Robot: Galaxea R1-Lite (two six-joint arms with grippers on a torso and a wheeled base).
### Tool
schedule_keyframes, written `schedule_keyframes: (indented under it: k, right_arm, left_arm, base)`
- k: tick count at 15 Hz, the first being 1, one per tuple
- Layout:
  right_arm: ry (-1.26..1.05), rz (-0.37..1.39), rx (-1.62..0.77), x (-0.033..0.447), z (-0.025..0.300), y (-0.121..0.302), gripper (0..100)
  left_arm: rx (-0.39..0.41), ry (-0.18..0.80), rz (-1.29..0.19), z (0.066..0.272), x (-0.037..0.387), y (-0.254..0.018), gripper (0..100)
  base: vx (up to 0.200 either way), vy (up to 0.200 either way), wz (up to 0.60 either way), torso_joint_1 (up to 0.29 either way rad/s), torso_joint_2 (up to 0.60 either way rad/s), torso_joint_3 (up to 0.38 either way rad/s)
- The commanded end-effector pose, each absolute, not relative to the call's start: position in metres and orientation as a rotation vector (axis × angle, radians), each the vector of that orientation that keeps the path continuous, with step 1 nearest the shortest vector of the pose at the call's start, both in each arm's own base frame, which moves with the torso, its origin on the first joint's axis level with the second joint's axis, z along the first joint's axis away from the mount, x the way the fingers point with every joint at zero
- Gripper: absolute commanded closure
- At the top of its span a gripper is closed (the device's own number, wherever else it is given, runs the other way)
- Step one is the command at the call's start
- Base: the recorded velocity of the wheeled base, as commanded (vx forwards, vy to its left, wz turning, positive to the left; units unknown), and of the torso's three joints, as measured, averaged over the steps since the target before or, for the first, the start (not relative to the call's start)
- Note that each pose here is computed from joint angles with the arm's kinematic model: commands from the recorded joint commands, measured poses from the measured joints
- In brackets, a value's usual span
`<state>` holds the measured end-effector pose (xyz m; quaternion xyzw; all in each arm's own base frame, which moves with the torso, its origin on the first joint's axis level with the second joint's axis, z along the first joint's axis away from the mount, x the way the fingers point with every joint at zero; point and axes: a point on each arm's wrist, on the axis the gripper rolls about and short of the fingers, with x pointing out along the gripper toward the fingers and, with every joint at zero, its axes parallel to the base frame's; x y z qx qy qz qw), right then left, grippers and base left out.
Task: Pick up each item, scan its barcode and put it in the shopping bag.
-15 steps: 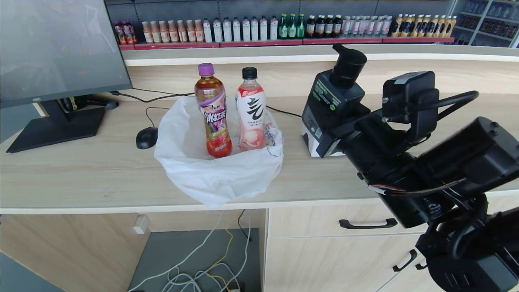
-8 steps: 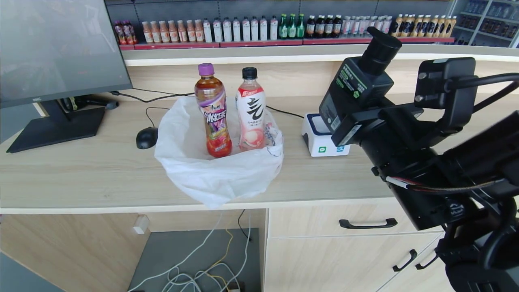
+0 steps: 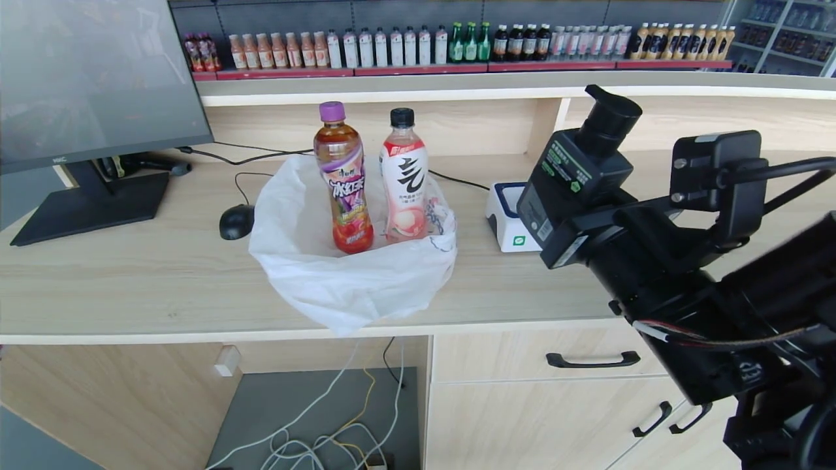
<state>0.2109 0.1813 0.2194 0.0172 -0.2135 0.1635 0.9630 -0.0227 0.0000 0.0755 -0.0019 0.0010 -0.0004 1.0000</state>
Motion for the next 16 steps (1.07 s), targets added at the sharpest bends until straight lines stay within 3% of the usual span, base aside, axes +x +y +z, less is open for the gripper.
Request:
schedule_keyframes:
  k: [1, 12, 16]
  right_arm:
    - [-0.407, 0.336, 0.034, 0.203, 0.214, 0.174, 100]
    - [-0.399, 0.344, 0.059, 0.203, 0.213, 0.174, 100]
    - [-0.445, 0.357, 0.068, 0.205, 0.224, 0.182, 100]
  left_arm:
    - [-0.005, 0.002, -0.002, 0.076, -0.023, 0.0, 0]
    - [-0.003, 0.002, -0.003, 0.076, -0.023, 0.0, 0]
    - [-0.003, 0.002, -0.002, 0.076, -0.023, 0.0, 0]
  base:
    - [0.0, 0.0, 0.0, 0.0, 0.0, 0.0]
    - [0.0, 0.182, 0.0, 0.002, 0.0, 0.001]
    - [0.0, 0.0, 0.0, 0.0, 0.0, 0.0]
